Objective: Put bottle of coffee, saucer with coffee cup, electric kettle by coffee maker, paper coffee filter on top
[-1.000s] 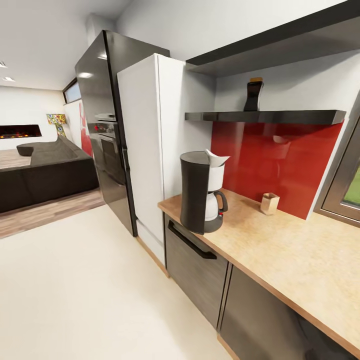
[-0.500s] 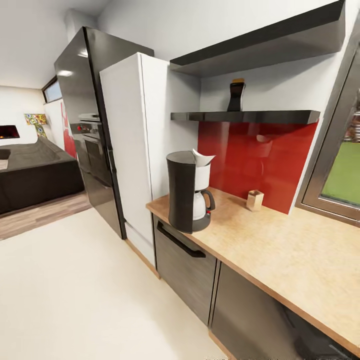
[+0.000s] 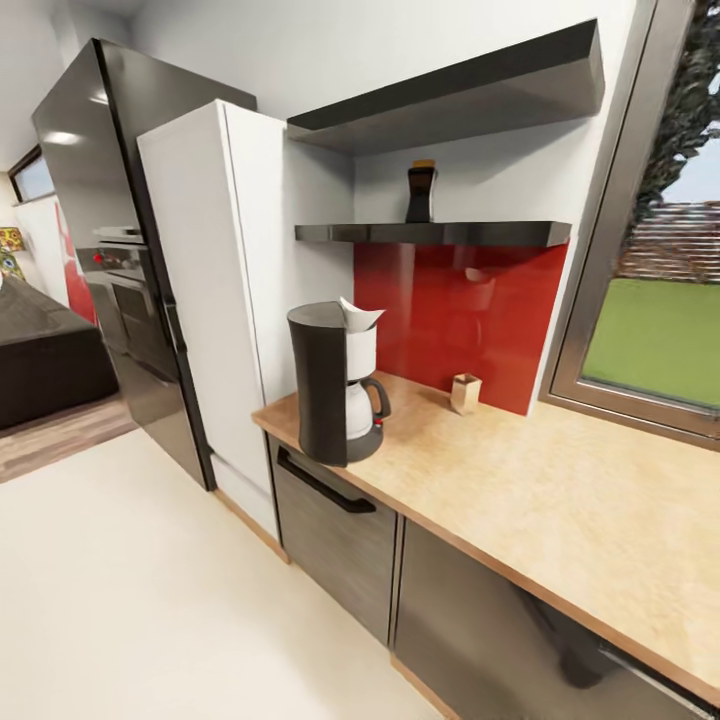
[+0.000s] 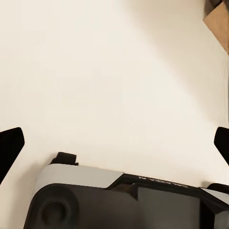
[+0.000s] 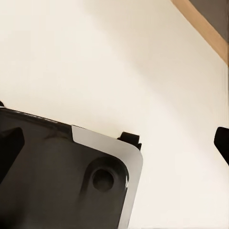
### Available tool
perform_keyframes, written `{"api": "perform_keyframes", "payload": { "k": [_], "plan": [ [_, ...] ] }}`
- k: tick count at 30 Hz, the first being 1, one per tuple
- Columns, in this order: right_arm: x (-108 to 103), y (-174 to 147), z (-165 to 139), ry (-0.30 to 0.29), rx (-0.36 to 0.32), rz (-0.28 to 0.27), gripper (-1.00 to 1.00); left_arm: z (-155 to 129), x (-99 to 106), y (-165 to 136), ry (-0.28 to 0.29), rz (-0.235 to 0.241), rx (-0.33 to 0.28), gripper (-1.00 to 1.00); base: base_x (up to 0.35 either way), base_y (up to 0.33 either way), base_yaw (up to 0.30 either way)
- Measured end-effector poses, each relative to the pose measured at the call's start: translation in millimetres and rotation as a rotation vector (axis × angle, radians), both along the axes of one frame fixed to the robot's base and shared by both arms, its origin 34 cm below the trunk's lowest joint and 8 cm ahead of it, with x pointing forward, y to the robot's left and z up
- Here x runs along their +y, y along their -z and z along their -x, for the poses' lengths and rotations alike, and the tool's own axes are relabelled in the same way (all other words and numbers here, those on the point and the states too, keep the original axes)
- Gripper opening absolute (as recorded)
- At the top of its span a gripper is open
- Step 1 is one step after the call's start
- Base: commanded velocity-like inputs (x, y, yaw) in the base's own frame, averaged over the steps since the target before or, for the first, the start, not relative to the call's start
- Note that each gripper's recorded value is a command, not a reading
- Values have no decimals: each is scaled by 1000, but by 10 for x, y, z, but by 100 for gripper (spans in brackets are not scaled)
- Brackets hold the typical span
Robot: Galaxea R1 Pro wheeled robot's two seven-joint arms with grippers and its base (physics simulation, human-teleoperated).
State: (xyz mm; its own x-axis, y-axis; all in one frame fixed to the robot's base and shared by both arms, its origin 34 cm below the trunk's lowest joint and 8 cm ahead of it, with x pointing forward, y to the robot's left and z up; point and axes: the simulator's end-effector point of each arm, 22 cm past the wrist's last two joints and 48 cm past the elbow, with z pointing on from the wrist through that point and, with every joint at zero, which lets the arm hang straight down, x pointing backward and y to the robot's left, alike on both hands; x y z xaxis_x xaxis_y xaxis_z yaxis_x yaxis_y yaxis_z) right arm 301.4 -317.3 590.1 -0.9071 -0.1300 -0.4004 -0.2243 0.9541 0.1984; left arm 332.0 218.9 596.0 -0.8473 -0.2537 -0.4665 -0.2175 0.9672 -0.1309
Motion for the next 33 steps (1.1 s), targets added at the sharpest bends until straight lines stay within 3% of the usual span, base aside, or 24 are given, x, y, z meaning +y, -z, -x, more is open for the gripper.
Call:
{"api": "perform_keyframes", "payload": {
  "k": [13,27,33],
  "plan": [
    [0,0,0,0,0,0,100,1,0,0,0,0,0,100,3,14,-205],
    [-14,0,1,-1,0,3,100,1,5,-1,0,-1,0,100,84,267,-13],
    [-14,-1,2,-1,0,2,100,0,3,0,0,0,0,100,24,85,-151]
  ]
}}
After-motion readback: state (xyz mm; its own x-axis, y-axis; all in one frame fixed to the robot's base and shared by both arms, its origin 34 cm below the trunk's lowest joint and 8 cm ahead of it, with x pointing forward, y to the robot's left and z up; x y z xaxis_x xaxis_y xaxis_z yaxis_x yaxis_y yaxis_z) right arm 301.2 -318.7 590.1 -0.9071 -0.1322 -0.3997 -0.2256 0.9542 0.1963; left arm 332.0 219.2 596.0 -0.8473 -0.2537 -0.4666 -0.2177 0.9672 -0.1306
